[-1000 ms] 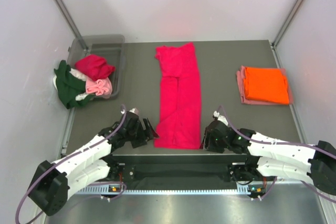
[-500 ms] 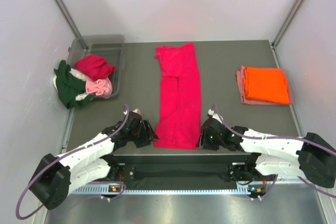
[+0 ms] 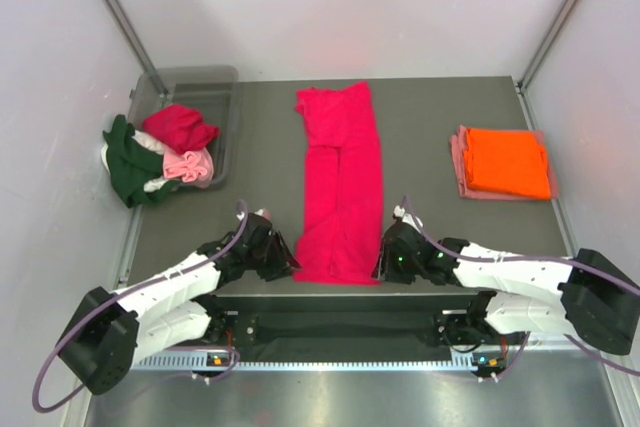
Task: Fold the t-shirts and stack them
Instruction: Fold the tshirt
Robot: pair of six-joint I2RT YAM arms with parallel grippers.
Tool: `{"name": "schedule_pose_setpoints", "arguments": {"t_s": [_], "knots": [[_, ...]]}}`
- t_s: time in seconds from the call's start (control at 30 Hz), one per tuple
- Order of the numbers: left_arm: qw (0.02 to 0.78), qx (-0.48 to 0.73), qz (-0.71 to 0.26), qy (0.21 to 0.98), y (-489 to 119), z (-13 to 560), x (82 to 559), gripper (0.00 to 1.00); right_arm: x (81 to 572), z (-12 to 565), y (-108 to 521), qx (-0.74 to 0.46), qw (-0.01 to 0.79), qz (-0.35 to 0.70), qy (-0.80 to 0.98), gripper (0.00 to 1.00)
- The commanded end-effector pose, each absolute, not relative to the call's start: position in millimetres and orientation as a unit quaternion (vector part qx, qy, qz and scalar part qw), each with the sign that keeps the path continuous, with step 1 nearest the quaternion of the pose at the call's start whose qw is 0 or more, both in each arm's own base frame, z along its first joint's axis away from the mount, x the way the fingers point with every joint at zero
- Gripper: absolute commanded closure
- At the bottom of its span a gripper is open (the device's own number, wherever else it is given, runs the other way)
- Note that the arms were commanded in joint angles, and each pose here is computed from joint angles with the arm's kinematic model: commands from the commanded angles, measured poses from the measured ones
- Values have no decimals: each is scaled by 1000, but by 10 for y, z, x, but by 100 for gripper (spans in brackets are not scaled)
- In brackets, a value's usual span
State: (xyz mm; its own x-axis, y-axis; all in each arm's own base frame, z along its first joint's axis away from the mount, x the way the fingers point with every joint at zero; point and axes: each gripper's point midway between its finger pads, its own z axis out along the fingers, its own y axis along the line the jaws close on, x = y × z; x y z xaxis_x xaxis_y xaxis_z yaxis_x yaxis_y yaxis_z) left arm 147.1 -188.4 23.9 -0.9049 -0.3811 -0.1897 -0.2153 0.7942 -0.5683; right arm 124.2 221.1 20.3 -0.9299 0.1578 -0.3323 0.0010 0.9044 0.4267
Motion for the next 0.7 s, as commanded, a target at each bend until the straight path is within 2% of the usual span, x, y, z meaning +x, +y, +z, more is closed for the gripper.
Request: {"name": "schedule_pose_setpoints", "arguments": {"t_s": [0.0,0.1,0.2,0.23,0.3,0.67], "knots": [[130,-166,-262,942,-1831,83,1363,60,1400,331,2391,34,199,236,951,64],[122,-166,-266,942,-1867,45,1322,64,1386,300,2383,34,194,233,952,73],[118,-168,-267,941,-1896,-3,1285,72,1368,281,2341,35,196,232,952,86],[115,-168,-266,942,-1905,-22,1260,79,1353,265,2308,37,194,229,953,94],[118,-166,-266,942,-1924,-17,1259,98,1350,290,2274,37,198,228,953,99],[106,-143,-308,935,-2189,321,1192,100,1224,388,2120,24,195,227,954,100]]}}
